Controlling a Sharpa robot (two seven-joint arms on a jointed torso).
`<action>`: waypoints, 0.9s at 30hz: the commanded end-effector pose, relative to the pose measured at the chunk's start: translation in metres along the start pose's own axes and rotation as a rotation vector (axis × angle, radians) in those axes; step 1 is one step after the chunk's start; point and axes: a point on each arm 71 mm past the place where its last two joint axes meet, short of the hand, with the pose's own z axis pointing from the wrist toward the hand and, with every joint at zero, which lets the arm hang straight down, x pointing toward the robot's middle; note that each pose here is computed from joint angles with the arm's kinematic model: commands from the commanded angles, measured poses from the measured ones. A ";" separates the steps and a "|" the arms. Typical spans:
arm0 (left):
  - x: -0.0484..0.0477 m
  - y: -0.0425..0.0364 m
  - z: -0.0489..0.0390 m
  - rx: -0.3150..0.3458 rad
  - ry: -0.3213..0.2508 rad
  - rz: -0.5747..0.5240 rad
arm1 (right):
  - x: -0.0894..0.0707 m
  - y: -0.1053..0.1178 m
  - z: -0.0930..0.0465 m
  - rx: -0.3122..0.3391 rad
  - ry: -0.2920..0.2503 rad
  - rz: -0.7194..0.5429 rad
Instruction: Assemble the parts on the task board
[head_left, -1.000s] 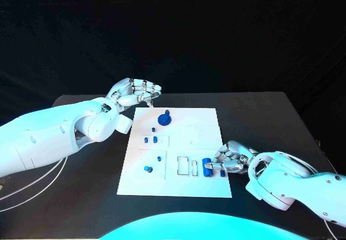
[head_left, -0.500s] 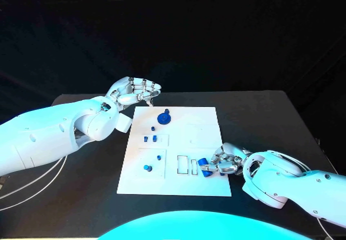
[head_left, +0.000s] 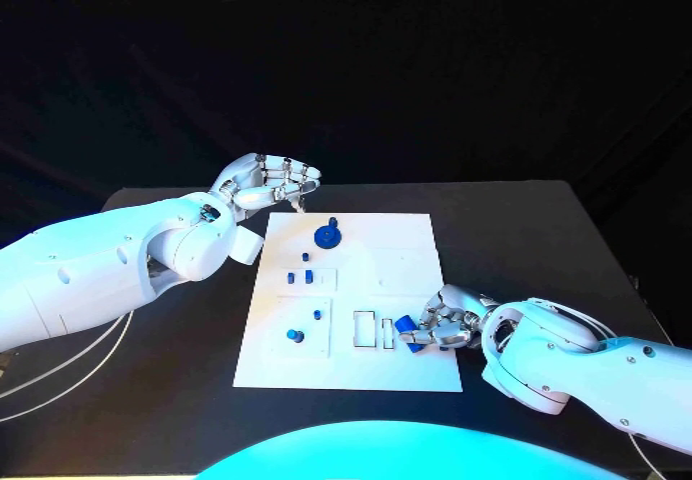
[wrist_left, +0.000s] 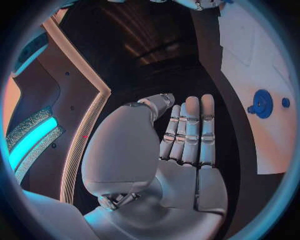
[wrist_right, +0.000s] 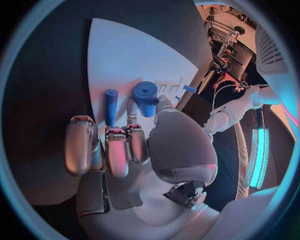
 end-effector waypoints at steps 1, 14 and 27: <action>0.0007 -0.0006 0.0003 0.004 0.008 -0.010 | 0.004 -0.005 -0.001 0.028 -0.014 0.030; -0.0001 -0.0003 0.0007 0.005 0.003 -0.008 | -0.019 0.011 -0.010 -0.042 -0.115 0.172; 0.0012 -0.0003 0.0018 0.005 0.004 -0.009 | -0.014 0.039 -0.008 -0.083 -0.012 0.231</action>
